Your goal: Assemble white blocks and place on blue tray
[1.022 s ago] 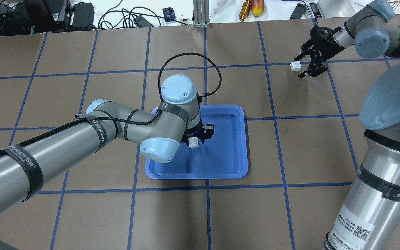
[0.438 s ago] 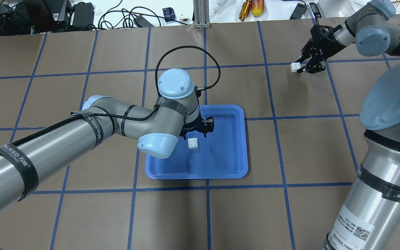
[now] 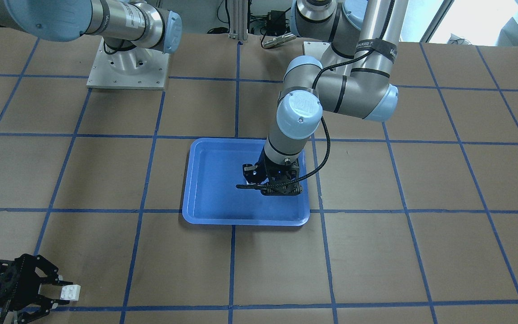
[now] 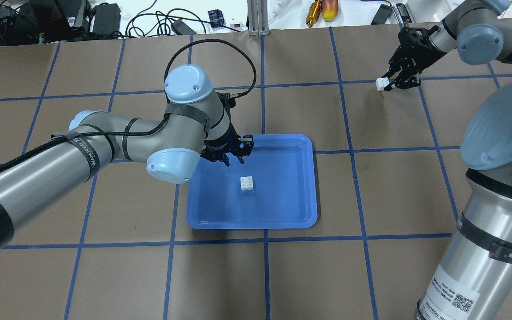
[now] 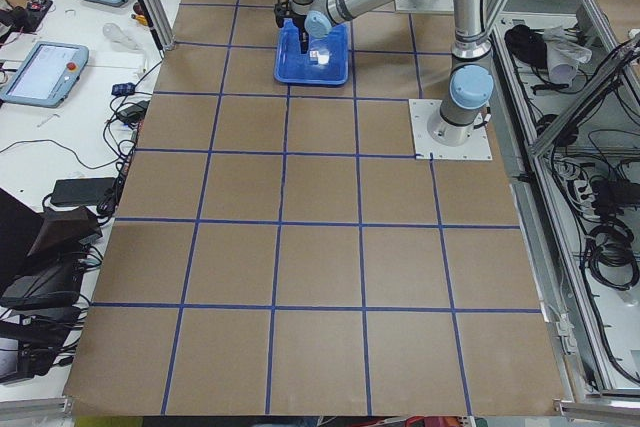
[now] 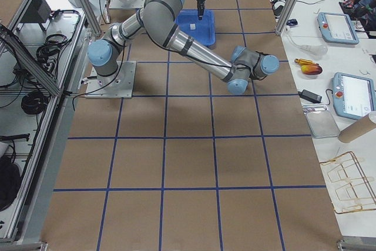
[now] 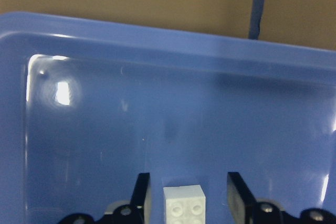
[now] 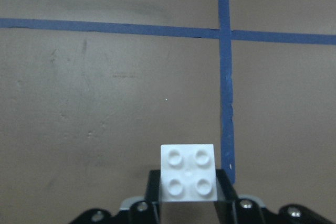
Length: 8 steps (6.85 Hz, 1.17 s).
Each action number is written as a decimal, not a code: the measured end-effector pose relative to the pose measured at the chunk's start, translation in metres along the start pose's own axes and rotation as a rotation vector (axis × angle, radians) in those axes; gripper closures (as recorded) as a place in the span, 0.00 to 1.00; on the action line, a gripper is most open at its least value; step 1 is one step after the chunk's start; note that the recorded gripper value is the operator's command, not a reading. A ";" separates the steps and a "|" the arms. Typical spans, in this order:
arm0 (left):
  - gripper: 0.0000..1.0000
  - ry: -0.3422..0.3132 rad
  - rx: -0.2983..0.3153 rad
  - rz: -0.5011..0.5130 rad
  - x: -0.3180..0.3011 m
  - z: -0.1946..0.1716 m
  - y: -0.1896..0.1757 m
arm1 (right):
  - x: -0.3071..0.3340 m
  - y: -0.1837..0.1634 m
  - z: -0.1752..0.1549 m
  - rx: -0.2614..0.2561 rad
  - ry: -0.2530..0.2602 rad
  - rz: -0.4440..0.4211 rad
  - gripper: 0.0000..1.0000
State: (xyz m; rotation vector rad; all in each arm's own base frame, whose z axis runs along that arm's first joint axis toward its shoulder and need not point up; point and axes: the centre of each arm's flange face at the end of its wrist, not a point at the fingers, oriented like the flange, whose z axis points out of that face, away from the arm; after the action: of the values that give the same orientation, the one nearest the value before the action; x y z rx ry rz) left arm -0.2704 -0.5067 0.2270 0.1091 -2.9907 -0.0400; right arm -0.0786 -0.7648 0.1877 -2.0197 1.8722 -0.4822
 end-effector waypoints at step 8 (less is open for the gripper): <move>1.00 0.146 -0.093 0.029 -0.038 0.023 0.005 | -0.149 -0.192 -0.013 0.003 -0.017 0.156 1.00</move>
State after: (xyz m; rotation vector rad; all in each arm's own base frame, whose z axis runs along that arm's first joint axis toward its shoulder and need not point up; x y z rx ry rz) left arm -0.2363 -0.4980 0.1989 0.0556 -2.8385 -0.1599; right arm 0.0730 -0.6030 0.2872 -1.8505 1.9977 -0.4239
